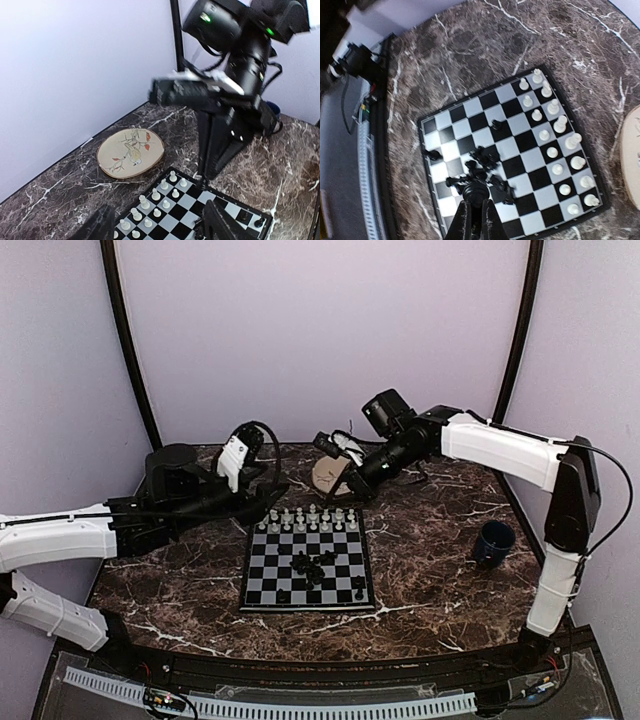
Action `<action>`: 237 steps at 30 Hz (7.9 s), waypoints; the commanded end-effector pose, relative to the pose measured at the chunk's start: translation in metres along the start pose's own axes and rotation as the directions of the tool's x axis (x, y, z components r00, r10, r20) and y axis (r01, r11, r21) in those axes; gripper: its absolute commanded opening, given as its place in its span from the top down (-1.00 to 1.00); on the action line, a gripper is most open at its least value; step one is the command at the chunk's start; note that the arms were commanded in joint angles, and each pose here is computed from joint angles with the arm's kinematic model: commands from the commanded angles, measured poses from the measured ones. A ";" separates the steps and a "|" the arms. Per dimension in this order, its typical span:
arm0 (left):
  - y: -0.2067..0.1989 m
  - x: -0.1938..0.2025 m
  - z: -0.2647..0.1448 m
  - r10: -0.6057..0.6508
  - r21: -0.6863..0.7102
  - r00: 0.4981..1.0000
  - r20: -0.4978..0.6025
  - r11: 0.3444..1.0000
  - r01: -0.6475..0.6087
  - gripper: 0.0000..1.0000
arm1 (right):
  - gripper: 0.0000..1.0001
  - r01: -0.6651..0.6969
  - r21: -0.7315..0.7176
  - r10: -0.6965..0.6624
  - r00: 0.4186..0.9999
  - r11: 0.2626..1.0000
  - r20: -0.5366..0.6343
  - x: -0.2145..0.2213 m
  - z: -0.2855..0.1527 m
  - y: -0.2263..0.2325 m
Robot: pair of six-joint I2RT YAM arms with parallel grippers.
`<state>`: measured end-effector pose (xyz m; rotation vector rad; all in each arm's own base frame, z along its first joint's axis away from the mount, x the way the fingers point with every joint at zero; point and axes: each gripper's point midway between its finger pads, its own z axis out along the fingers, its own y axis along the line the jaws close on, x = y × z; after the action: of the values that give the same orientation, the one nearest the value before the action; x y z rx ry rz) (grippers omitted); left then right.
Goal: Set up the chess pieces on the board
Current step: Pass from the left arm to the right, then place the knight at b8, then pick up the queen from the chessboard.
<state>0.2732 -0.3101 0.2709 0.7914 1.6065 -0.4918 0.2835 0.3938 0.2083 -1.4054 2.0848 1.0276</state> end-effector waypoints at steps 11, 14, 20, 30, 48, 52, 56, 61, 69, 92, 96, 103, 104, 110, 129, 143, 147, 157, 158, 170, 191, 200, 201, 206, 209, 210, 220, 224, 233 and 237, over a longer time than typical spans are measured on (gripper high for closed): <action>0.112 -0.008 -0.019 -0.204 -0.281 0.977 -0.062 0.943 0.179 -0.26 | 1.00 0.588 0.019 -0.492 0.694 0.808 -0.525 0.107 0.058 0.054; 0.127 0.000 -0.029 -0.209 -0.321 0.976 -0.067 0.930 0.177 -0.26 | 1.00 0.617 -0.018 -0.517 0.643 0.786 -0.565 0.130 0.072 0.058; 0.126 -0.007 -0.039 -0.178 -0.320 0.983 -0.041 0.934 0.155 -0.26 | 1.00 0.613 -0.063 -0.519 0.604 0.788 -0.605 0.153 0.083 0.059; 0.121 -0.004 -0.037 -0.167 -0.295 0.985 -0.046 0.944 0.146 -0.26 | 1.00 0.587 -0.053 -0.496 0.629 0.808 -0.598 0.152 0.094 0.058; 0.118 0.000 -0.033 -0.153 -0.275 0.986 -0.061 0.953 0.131 -0.26 | 1.00 0.565 -0.029 -0.473 0.659 0.824 -0.584 0.141 0.111 0.054; 0.117 0.000 -0.032 -0.154 -0.270 0.986 -0.063 0.954 0.132 -0.26 | 0.97 0.561 -0.036 -0.472 0.659 0.827 -0.585 0.142 0.111 0.055; 0.117 0.001 -0.032 -0.154 -0.268 0.986 -0.064 0.954 0.132 -0.26 | 0.95 0.557 -0.037 -0.469 0.660 0.830 -0.587 0.144 0.112 0.055; 0.116 0.000 -0.032 -0.154 -0.264 0.986 -0.062 0.956 0.132 -0.26 | 0.87 0.555 -0.036 -0.465 0.658 0.831 -0.593 0.145 0.112 0.054; 0.115 -0.001 -0.033 -0.153 -0.260 0.986 -0.061 0.956 0.132 -0.25 | 0.86 0.551 -0.039 -0.460 0.653 0.833 -0.601 0.148 0.111 0.054; 0.115 0.001 -0.030 -0.152 -0.255 0.986 -0.069 0.958 0.130 -0.25 | 1.00 0.559 -0.038 -0.448 0.621 0.828 -0.643 0.162 0.086 0.053; 0.115 0.002 -0.030 -0.153 -0.254 0.986 -0.073 0.958 0.130 -0.25 | 1.00 0.556 -0.030 -0.442 0.625 0.831 -0.644 0.164 0.082 0.052; 0.114 0.005 -0.028 -0.154 -0.250 0.985 -0.080 0.960 0.130 -0.25 | 1.00 0.553 -0.022 -0.434 0.627 0.833 -0.646 0.164 0.082 0.048; 0.114 0.005 -0.028 -0.154 -0.250 0.985 -0.080 0.959 0.130 -0.26 | 1.00 0.554 -0.022 -0.434 0.626 0.832 -0.648 0.165 0.082 0.048; 0.114 0.005 -0.027 -0.154 -0.249 0.985 -0.081 0.960 0.130 -0.25 | 1.00 0.560 -0.005 -0.423 0.621 0.829 -0.660 0.166 0.078 0.041; 0.112 0.005 -0.026 -0.155 -0.237 0.984 -0.084 0.963 0.131 -0.26 | 0.47 0.563 0.020 -0.416 0.634 0.826 -0.652 0.159 0.078 0.037; 0.107 0.013 -0.019 -0.186 -0.211 0.976 -0.117 0.965 0.159 -0.98 | 0.33 0.415 0.171 -0.331 0.867 0.894 -0.372 0.076 -0.009 0.016; 0.117 0.028 -0.014 -0.180 -0.267 0.968 -0.175 0.955 0.129 -0.98 | 0.33 0.323 0.237 -0.265 0.932 0.916 -0.246 0.069 -0.047 -0.003; 0.125 0.057 0.018 -0.237 -0.304 0.920 -0.311 0.942 0.140 -0.98 | 0.09 0.037 0.503 -0.131 0.980 0.863 0.152 0.093 -0.142 -0.066; 0.124 0.062 0.024 -0.214 -0.284 0.919 -0.330 0.951 0.119 -0.98 | -0.12 -0.002 0.523 -0.120 0.972 0.853 0.200 0.096 -0.150 -0.072; -0.003 0.103 0.029 -0.047 0.201 0.797 -0.602 0.957 0.208 0.23 | -0.71 -0.057 0.449 -0.060 0.968 0.892 0.244 0.130 -0.145 -0.085; -0.086 0.186 0.022 -0.364 -0.251 0.460 -0.810 0.924 0.289 0.32 | -0.63 -0.052 0.408 -0.044 0.974 0.912 0.221 0.136 -0.136 -0.083; -0.098 0.197 0.033 -0.365 -0.244 0.436 -0.823 0.919 0.308 0.29 | -0.62 -0.049 0.404 -0.043 0.976 0.914 0.215 0.137 -0.136 -0.082; -0.099 0.197 0.035 -0.365 -0.244 0.436 -0.822 0.919 0.309 0.28 | -0.61 -0.049 0.402 -0.042 0.976 0.914 0.215 0.137 -0.135 -0.082; -0.105 0.200 0.040 -0.357 -0.232 0.428 -0.831 0.920 0.317 0.26 | -0.61 -0.049 0.393 -0.038 0.977 0.918 0.212 0.139 -0.134 -0.081; -0.108 0.201 0.042 -0.352 -0.228 0.420 -0.836 0.920 0.318 0.25 | -0.61 -0.049 0.385 -0.034 0.978 0.922 0.207 0.140 -0.132 -0.081; -0.109 0.202 0.042 -0.349 -0.226 0.417 -0.839 0.921 0.316 0.24 | -0.60 -0.050 0.383 -0.033 0.978 0.922 0.205 0.140 -0.132 -0.082; -0.104 0.216 0.030 -0.329 -0.245 0.369 -0.869 0.935 0.256 0.22 | -0.59 -0.053 0.359 -0.018 0.981 0.932 0.193 0.142 -0.127 -0.082; -0.099 0.219 0.027 -0.326 -0.256 0.363 -0.873 0.940 0.227 0.14 | -0.59 -0.052 0.355 -0.017 0.982 0.933 0.190 0.142 -0.126 -0.082; -0.093 0.223 0.030 -0.311 -0.260 0.367 -0.877 0.948 0.181 0.22 | -0.57 -0.051 0.351 -0.015 0.983 0.935 0.182 0.143 -0.123 -0.081; -0.094 0.224 0.031 -0.302 -0.253 0.363 -0.882 0.951 0.175 0.24 | -0.57 -0.050 0.353 -0.016 0.983 0.934 0.181 0.143 -0.123 -0.081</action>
<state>0.2175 -0.3523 0.0381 0.7394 2.8130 -0.1650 0.3025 0.1906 0.1494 -1.0593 2.0617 0.7042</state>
